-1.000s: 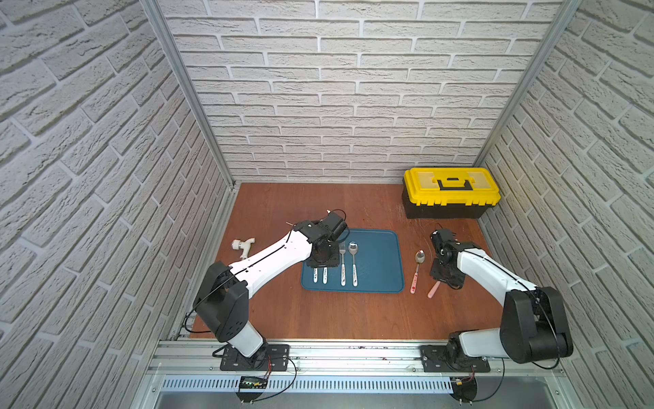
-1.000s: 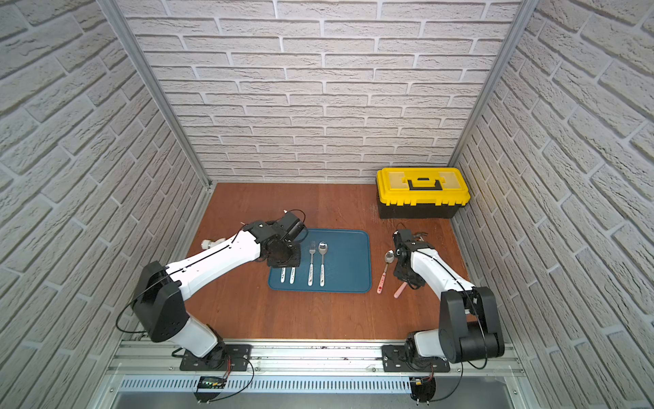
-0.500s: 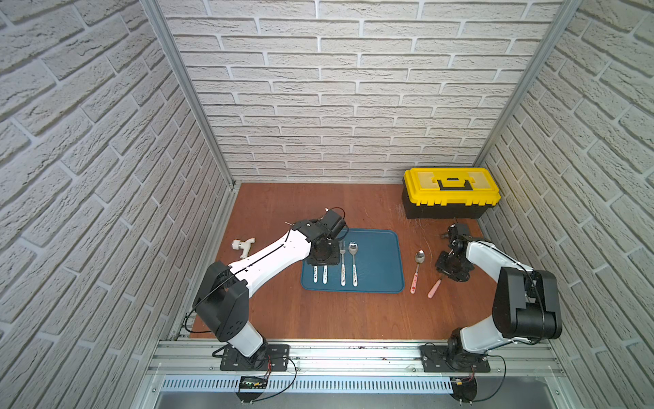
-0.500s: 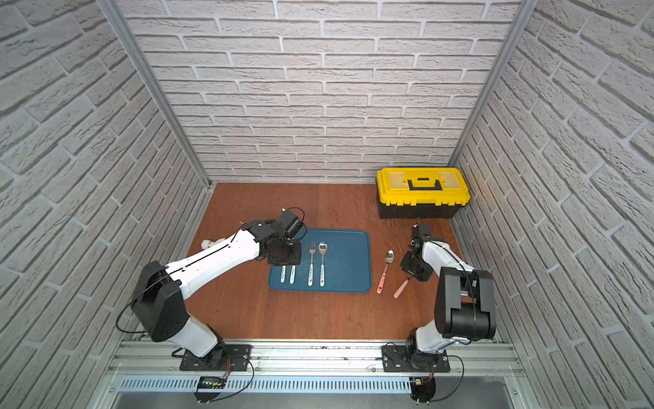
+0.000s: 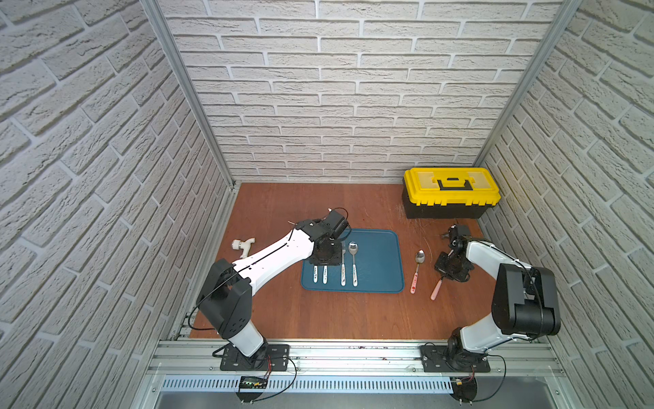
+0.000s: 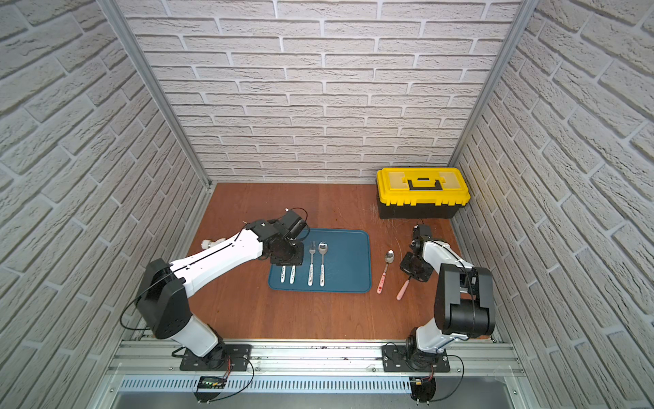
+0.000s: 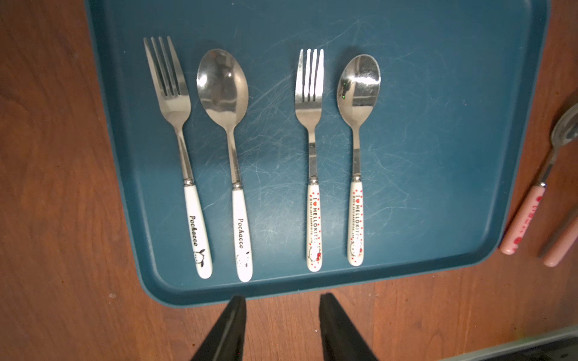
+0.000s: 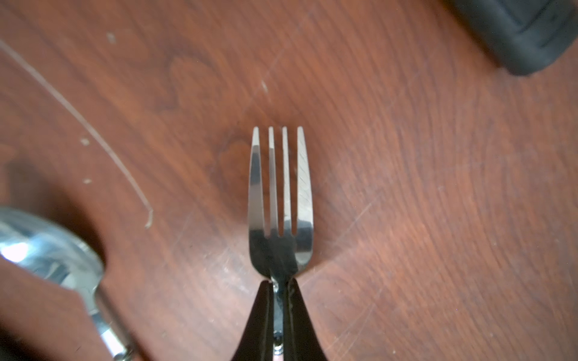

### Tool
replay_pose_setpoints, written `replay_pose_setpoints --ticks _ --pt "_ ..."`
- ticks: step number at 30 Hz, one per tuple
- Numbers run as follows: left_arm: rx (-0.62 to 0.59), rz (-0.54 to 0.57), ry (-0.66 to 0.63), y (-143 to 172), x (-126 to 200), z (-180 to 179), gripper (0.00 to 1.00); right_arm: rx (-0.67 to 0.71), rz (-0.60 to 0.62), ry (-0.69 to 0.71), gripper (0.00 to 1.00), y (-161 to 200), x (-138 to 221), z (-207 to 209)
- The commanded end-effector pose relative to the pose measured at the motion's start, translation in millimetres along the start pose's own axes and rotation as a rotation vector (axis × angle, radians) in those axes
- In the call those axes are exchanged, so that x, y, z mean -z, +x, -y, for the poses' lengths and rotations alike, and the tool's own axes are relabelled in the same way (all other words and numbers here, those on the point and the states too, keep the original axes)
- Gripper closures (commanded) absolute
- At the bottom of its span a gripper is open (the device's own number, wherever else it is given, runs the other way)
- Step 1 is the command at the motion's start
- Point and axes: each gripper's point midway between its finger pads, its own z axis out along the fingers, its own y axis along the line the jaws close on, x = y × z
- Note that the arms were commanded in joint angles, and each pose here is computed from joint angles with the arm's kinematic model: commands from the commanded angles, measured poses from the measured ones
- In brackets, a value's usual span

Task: Set the spoon and fork side by side
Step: Adjust the fork.

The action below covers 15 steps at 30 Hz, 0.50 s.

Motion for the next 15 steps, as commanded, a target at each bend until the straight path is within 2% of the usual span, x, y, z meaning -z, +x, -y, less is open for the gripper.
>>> replay_pose_setpoints --ticks 1,4,7,10,13,15 --pt "-0.065 0.014 0.039 -3.7 1.6 27.4 0.56 0.006 0.042 -0.088 0.98 -1.0 16.4 -10.3" --pt "-0.144 0.016 0.106 0.6 -2.4 61.7 0.57 0.002 0.059 -0.13 0.98 2.0 22.9 -13.8" --pt "-0.227 0.049 0.246 4.9 -9.6 106.2 0.6 -0.001 0.037 -0.196 0.98 10.5 26.7 -22.3" --pt "-0.257 0.091 0.486 6.6 -7.9 150.2 0.63 -0.009 0.028 -0.31 0.98 18.3 42.8 -37.3" --pt "-0.204 0.089 0.737 4.5 -1.1 179.7 0.55 -0.012 0.026 -0.454 0.98 26.7 71.9 -55.0" --pt "-0.173 0.059 0.865 4.9 0.5 191.4 0.53 -0.013 0.027 -0.551 0.98 32.9 92.2 -65.7"
